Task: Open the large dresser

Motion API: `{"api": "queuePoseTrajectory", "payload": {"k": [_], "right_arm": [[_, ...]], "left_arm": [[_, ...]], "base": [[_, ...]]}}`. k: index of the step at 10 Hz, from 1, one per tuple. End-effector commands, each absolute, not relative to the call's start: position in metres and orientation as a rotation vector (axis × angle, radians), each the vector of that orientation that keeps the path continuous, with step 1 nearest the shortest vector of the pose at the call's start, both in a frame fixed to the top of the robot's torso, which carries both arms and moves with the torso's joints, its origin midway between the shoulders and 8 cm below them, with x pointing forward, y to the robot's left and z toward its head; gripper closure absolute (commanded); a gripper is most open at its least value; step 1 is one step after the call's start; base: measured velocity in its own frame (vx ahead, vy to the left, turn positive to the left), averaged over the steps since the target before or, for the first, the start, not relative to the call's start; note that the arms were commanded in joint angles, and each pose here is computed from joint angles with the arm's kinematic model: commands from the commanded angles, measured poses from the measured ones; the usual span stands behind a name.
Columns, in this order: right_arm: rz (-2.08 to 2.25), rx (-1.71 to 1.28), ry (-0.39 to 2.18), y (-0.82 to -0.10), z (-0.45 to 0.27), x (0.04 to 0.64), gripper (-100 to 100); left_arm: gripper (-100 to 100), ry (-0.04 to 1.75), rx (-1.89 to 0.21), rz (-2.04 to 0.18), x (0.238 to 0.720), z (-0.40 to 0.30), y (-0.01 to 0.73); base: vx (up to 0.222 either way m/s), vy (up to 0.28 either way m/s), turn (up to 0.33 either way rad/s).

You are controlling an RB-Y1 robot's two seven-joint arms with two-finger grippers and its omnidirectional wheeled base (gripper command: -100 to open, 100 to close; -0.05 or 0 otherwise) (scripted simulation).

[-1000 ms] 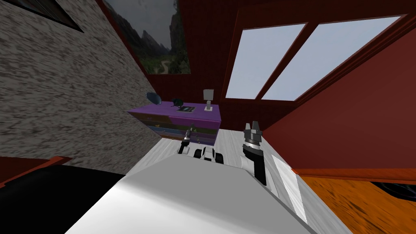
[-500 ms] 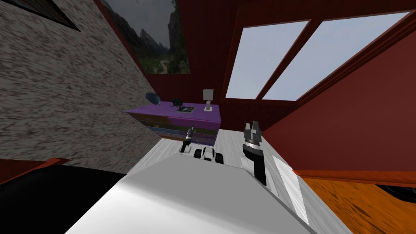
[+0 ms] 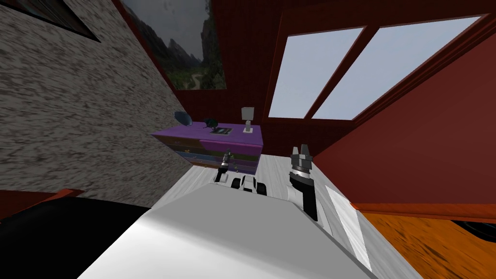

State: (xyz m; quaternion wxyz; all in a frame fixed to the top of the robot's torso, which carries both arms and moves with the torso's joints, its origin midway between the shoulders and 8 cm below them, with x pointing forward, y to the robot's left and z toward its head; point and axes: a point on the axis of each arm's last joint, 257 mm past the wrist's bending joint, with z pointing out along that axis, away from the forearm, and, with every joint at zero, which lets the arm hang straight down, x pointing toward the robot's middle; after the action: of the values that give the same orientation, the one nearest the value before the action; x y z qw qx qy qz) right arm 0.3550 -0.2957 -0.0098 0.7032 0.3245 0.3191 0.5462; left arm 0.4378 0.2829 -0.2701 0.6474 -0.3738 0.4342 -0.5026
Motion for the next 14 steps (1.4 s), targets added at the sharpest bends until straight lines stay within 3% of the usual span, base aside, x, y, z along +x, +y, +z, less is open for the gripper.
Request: {"api": "queuePoseTrajectory", "payload": {"k": [1, 14], "right_arm": [[1.215, 0.722, 0.710, -0.2957, -0.0098, 0.3550, 0], [1.215, 0.722, 0.710, -0.2957, -0.0097, 0.3551, 0]], "left_arm": [[100, 0.994, -0.851, -1.145, 0.4415, -0.2690, 0.2826], [100, 1.025, -0.853, -1.161, 0.4445, -0.2667, 0.2789]], "base": [[-0.110, 0.012, 0.019], [-0.171, -0.009, 0.024]]}}
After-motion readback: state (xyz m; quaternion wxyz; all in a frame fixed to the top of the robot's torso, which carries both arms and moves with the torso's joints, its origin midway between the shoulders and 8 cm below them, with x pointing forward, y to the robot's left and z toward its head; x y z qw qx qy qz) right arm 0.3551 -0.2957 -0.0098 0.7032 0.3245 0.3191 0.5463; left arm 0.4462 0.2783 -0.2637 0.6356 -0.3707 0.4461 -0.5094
